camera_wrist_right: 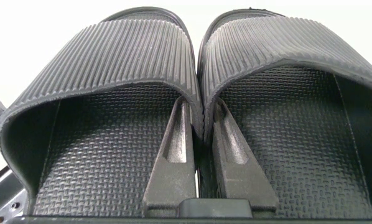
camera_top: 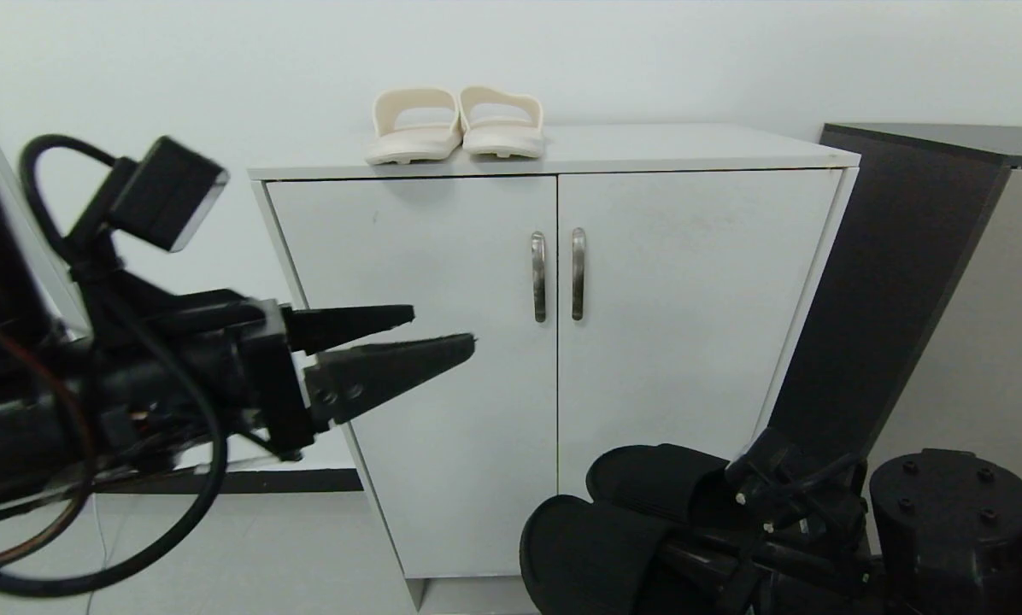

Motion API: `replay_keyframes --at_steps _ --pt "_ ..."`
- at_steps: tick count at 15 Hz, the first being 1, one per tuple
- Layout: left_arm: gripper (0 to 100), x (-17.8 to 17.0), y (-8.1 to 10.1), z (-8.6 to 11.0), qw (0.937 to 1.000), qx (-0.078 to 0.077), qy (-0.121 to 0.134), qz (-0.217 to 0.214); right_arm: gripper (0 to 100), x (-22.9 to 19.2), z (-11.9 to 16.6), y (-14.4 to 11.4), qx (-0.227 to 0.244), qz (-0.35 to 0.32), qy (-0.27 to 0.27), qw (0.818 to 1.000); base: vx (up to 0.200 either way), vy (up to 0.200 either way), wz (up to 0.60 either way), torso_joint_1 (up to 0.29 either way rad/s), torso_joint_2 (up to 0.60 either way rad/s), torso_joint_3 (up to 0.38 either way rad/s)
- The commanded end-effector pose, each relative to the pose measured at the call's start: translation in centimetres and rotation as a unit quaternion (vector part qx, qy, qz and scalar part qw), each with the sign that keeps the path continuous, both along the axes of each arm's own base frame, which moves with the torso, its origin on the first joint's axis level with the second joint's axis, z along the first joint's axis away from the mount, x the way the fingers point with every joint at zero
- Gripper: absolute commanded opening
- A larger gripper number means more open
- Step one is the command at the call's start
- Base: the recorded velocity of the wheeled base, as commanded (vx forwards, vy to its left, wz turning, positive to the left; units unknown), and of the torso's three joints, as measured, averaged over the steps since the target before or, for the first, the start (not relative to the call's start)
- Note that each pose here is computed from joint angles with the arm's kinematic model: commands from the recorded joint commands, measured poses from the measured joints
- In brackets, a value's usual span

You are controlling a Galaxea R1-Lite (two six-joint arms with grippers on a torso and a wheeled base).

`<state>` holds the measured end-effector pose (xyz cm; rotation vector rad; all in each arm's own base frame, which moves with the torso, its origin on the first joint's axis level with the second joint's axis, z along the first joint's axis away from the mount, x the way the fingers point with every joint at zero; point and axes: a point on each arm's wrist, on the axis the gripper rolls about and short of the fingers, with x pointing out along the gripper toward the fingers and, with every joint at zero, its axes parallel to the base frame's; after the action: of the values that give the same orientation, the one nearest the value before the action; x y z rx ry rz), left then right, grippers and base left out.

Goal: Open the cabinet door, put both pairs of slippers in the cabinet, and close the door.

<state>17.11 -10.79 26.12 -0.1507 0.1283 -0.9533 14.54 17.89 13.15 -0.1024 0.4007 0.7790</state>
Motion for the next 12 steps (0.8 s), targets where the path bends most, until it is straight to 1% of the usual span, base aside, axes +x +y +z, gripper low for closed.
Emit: replay_keyframes --at_steps 1,3,5,7,9,12 --pt "100 3.5 -4.0 0.0 0.9996 -0.001 0.02 -0.02 0 0.0 0.0 0.0 -0.001 0.0 0.0 1.0 0.0 0.0 0.0 0.0 0.0 0.0" --pt "100 5.0 -5.9 0.7 0.999 -0.014 0.027 -0.033 0 -0.1 -0.1 -0.1 -0.001 0.0 0.001 1.0 0.0 0.0 0.0 0.0 0.0 0.0" --pt "100 6.1 -7.8 0.8 0.9981 -0.017 0.03 -0.051 0 -0.1 -0.1 -0.1 -0.001 0.001 0.001 1.0 0.0 0.0 0.0 0.0 0.0 0.0" --pt "100 7.0 -9.3 0.7 0.9973 -0.019 0.036 -0.061 0 -0.1 -0.1 -0.2 -0.001 0.002 0.001 1.0 0.0 0.0 0.0 0.0 0.0 0.0" --pt "100 8.2 -10.3 0.8 0.9966 -0.029 0.043 -0.064 0 -0.2 -0.2 -0.2 -0.003 0.002 0.003 1.0 0.0 0.0 0.0 0.0 0.0 0.0" --pt "100 9.1 -11.1 0.4 0.9953 -0.028 0.05 -0.078 0 -0.2 -0.4 -0.2 -0.006 0.002 0.005 1.0 0.0 0.0 0.0 0.0 0.0 0.0"
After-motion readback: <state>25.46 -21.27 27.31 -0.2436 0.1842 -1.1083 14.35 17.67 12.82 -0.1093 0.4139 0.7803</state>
